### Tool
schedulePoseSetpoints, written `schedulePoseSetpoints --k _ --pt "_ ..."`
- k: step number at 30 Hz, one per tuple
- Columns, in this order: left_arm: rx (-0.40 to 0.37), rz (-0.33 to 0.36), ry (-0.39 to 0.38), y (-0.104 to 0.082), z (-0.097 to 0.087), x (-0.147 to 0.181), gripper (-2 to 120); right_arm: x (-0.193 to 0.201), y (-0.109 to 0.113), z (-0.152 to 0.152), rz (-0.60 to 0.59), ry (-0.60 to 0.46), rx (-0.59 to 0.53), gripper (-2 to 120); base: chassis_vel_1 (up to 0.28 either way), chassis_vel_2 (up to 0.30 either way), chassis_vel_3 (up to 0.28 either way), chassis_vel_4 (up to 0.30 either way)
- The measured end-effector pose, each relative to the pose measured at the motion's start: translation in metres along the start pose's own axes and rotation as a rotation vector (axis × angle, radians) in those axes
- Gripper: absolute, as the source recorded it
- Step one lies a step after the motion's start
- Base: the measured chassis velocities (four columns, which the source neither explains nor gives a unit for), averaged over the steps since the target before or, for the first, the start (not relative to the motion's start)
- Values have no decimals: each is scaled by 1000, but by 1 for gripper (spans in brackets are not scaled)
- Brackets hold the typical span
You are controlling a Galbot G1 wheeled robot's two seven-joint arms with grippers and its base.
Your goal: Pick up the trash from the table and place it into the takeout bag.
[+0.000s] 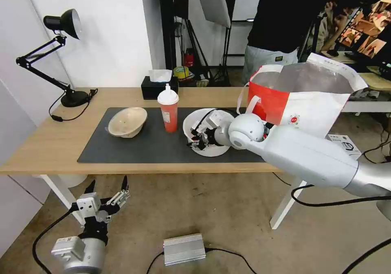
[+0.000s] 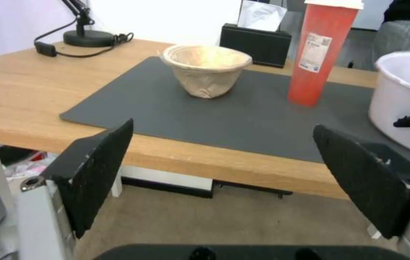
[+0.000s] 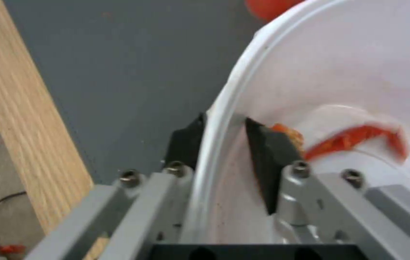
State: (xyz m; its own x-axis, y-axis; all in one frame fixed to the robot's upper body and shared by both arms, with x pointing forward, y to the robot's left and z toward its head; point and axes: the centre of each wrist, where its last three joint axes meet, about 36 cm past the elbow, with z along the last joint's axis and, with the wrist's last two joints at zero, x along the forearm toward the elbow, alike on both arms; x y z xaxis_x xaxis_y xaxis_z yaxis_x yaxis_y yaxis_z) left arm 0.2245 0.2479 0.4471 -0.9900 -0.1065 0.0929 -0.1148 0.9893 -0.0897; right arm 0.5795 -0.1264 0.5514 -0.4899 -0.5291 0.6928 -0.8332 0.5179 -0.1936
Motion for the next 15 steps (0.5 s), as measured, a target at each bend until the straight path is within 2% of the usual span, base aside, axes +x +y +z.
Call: schedulePoseSetpoints --k 6,15 --pt "2 -2 1 -1 0 1 100 -2 1 -1 -2 -1 1 0 0 0 0 0" --pt "-2 -3 -5 1 -1 0 100 -5 4 -4 -8 -4 -2 0 0 0 0 0"
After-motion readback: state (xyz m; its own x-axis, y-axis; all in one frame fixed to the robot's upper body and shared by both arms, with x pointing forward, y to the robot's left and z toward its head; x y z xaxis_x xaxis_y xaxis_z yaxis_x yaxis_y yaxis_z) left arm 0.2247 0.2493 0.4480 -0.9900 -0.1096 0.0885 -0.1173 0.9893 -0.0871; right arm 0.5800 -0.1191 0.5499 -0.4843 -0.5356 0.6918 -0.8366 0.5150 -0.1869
